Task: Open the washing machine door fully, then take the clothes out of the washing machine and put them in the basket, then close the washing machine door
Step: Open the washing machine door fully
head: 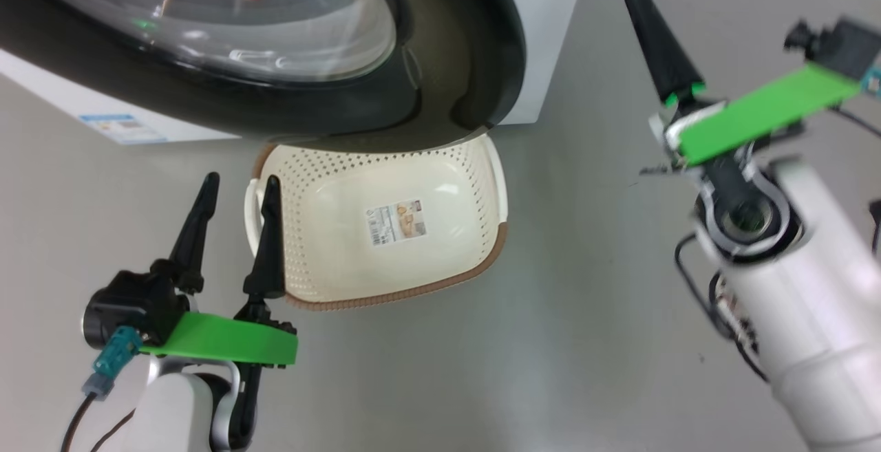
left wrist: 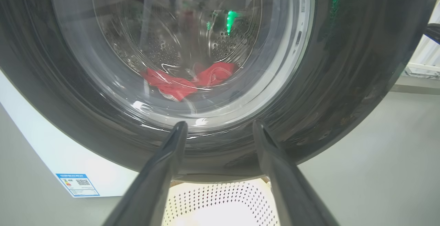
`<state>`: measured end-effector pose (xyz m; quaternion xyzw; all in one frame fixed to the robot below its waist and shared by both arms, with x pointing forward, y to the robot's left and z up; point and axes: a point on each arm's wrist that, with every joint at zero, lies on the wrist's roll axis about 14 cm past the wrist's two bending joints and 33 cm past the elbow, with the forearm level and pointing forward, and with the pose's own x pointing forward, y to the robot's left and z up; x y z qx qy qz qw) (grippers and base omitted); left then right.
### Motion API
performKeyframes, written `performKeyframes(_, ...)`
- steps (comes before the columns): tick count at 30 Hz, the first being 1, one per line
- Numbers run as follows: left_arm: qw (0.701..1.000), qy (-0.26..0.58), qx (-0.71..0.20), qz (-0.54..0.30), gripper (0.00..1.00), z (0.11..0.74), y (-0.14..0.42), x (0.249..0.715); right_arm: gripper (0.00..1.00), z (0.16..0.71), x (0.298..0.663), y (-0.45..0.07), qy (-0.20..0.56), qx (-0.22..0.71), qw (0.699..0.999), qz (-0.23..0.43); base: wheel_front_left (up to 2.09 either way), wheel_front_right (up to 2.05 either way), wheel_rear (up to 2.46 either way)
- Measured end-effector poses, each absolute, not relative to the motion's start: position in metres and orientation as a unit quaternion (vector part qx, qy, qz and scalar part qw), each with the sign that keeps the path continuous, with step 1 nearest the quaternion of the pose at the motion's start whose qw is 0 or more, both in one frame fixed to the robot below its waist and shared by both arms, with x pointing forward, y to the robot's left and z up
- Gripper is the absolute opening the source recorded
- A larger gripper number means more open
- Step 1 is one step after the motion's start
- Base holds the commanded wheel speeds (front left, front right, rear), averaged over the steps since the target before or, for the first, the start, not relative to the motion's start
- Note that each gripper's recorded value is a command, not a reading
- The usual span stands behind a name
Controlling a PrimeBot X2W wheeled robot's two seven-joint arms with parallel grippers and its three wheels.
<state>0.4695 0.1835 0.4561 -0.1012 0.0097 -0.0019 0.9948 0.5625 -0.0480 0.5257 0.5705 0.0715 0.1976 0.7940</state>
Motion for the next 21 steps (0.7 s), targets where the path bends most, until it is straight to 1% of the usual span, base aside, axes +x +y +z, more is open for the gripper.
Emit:
performKeyframes(6,0.994,0.018,-0.103,0.008,1.0,0.449,0.189,0.468,0.0,0.539,0.577,-0.018,0.154,0.639,0.704,0.271,0.0,0.0,0.0)
performKeyframes(11,0.994,0.015,-0.103,0.015,1.0,0.45,0.194,0.471,0.0,0.536,0.581,0.003,0.233,0.659,0.636,0.327,0.0,0.0,0.0)
performKeyframes(16,0.994,0.022,-0.104,0.025,1.0,0.446,0.199,0.468,0.0,0.53,0.581,0.019,0.293,0.658,0.59,0.363,0.0,0.0,0.0)
performKeyframes(21,0.994,0.025,-0.106,0.028,1.0,0.445,0.201,0.466,0.0,0.526,0.579,0.029,0.33,0.643,0.573,0.386,0.0,0.0,0.0)
